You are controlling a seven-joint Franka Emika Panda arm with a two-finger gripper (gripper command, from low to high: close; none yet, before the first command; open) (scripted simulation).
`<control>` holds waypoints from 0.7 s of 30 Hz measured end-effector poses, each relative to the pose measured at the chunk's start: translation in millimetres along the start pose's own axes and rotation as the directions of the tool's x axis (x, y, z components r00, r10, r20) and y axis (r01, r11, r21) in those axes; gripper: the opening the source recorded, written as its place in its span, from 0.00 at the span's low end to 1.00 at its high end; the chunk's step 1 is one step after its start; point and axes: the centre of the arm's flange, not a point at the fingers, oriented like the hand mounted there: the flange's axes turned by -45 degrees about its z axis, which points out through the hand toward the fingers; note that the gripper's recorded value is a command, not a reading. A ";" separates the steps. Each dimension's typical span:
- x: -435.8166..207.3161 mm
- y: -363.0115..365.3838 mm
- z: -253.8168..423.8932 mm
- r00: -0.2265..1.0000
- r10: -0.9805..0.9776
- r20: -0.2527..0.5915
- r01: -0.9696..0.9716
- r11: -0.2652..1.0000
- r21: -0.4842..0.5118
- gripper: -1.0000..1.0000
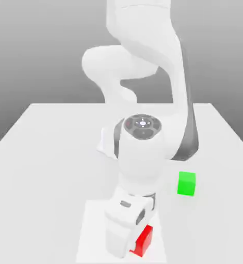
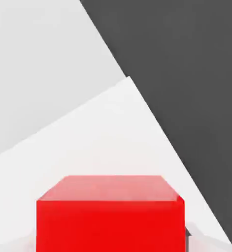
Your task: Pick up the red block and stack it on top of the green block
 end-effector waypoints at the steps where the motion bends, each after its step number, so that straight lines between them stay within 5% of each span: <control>1: 0.1 0.1 -11.3 1.000 0.000 0.000 0.000 1.000 0.000 0.00; 4: 4.4 -12.7 -40.7 0.999 -0.052 -0.004 0.052 0.999 0.009 0.00; 8: 37.0 -93.2 -56.8 0.913 -0.408 -0.027 0.408 0.912 0.030 0.00; 18: 28.4 -258.9 -75.6 0.277 -0.961 -0.009 0.961 0.277 0.003 0.00; 21: 27.2 -268.3 -56.7 0.220 -0.976 -0.005 0.976 0.220 0.002 0.00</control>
